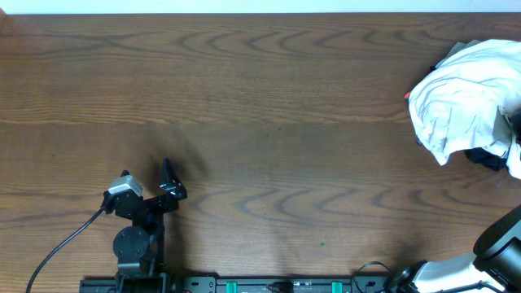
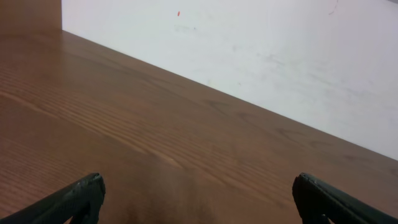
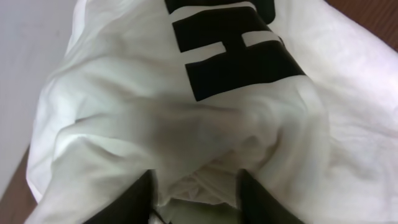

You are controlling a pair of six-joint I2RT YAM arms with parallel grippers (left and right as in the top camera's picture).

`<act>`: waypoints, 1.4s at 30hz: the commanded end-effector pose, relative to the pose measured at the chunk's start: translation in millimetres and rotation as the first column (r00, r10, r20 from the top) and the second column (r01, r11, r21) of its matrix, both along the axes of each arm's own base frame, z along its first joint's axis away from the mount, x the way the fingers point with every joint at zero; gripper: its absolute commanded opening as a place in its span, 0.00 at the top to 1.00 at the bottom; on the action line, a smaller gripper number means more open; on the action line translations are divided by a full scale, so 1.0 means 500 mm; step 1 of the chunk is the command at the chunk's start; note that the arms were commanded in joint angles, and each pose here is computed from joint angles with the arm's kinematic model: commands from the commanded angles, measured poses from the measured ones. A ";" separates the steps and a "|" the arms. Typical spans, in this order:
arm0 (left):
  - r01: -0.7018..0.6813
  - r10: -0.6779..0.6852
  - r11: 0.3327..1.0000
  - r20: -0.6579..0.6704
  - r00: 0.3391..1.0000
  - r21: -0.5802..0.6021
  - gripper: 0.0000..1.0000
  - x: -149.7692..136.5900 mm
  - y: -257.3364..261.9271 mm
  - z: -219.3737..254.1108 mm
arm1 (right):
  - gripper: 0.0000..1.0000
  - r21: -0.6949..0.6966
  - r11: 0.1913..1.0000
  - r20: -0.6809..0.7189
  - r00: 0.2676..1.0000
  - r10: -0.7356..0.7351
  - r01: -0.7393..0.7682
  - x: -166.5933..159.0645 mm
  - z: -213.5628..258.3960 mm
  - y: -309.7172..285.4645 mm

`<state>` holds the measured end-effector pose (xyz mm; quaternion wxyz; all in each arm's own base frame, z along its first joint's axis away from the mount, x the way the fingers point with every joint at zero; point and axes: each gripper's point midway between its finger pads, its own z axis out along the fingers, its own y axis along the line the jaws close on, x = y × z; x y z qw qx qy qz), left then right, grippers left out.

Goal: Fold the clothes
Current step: 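Reach the right gripper to the white T-shirt on the clothes pile, then close the right gripper on the white T-shirt fabric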

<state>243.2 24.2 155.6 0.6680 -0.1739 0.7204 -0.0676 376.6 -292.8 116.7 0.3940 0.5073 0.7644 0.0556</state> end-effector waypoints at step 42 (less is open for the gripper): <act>-0.027 0.028 0.999 -0.054 0.998 0.019 0.02 -0.003 0.011 -0.035 | 0.89 -0.207 0.971 0.287 0.942 0.173 -0.116 0.011 0.327 0.119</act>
